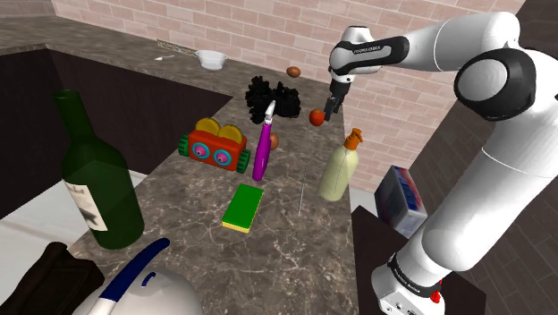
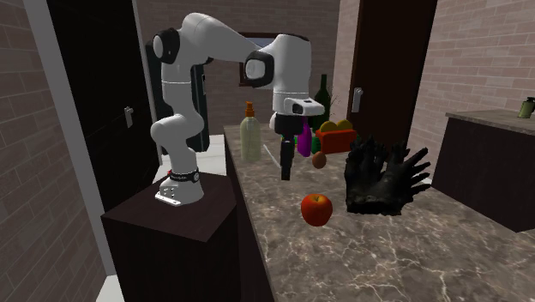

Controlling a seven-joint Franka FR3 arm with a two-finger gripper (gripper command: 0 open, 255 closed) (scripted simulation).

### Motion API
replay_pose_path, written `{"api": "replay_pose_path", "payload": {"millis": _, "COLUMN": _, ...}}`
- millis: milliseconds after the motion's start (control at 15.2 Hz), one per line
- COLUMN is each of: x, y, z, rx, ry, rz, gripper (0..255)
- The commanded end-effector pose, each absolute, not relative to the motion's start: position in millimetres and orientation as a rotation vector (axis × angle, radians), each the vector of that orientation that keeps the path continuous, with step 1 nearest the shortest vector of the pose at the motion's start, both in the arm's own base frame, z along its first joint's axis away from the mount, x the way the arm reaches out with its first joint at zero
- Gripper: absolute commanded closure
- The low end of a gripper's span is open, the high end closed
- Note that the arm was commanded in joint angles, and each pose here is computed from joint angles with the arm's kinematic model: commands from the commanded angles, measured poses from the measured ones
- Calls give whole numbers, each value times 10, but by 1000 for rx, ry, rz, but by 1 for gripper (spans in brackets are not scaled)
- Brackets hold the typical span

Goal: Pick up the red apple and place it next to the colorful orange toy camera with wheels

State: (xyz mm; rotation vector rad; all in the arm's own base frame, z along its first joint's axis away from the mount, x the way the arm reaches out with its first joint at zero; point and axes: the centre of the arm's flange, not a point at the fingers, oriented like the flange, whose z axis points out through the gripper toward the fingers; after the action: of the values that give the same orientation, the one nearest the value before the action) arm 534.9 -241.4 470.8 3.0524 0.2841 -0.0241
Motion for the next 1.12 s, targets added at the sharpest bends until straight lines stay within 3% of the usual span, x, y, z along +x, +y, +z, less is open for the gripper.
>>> {"api": "replay_pose_path", "payload": {"millis": 0, "x": 5539, "y": -2631, "z": 4670, "rx": 3054, "ry": 298, "rz": -1, "gripper": 0}}
{"api": "replay_pose_path", "payload": {"millis": 264, "x": 5914, "y": -2963, "z": 4601, "rx": 3059, "ry": 321, "rz": 41, "gripper": 0}}
{"api": "replay_pose_path", "payload": {"millis": 1056, "x": 5950, "y": -3006, "z": 4198, "rx": 3059, "ry": 323, "rz": 44, "gripper": 0}}
